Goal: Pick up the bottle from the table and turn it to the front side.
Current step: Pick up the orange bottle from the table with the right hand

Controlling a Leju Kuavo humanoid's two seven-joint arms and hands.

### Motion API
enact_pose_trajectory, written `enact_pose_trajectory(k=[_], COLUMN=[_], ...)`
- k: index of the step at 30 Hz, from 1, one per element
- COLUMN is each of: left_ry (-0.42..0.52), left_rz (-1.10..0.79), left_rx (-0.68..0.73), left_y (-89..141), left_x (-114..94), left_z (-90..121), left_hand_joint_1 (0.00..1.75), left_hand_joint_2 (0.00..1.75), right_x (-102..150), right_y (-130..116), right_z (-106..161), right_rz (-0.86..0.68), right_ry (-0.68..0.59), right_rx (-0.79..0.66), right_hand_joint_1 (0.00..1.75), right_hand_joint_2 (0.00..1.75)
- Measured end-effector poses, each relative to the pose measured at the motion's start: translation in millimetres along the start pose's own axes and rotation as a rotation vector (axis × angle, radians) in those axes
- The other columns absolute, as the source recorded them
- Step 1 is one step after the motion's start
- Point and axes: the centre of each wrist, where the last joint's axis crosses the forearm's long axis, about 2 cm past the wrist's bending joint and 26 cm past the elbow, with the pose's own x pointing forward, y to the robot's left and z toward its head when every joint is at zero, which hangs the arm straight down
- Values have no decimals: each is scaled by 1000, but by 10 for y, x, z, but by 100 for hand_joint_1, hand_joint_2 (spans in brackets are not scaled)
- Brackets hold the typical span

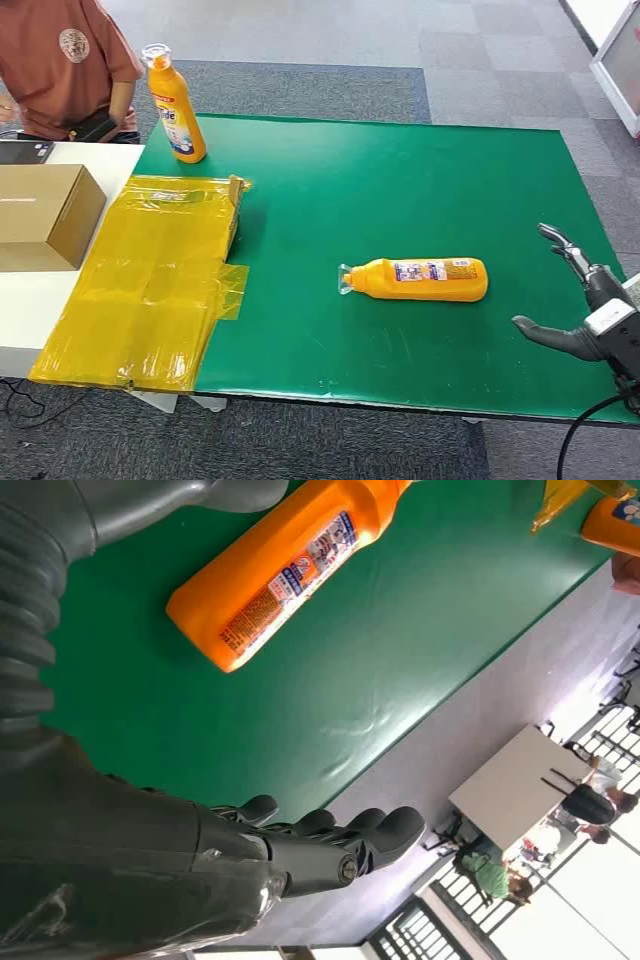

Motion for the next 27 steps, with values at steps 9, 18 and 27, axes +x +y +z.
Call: enact_pose_trajectory(k=[9,18,27], left_ry=[0,0,-2], left_rz=[0,0,-2], left_rx=[0,0,-3], left_y=[0,0,-1], left_x=[0,0,1], left_z=[0,0,0], left_hand_joint_1=[0,0,0], left_hand_joint_2=[175,175,175], right_x=[0,0,0], right_y=[0,0,-4], right_z=[0,0,-5], right_rz=[0,0,15], right_ry=[0,0,15], right_rx=[0,0,-8], right_hand_joint_1=[0,0,0], right_hand_joint_2=[175,175,175])
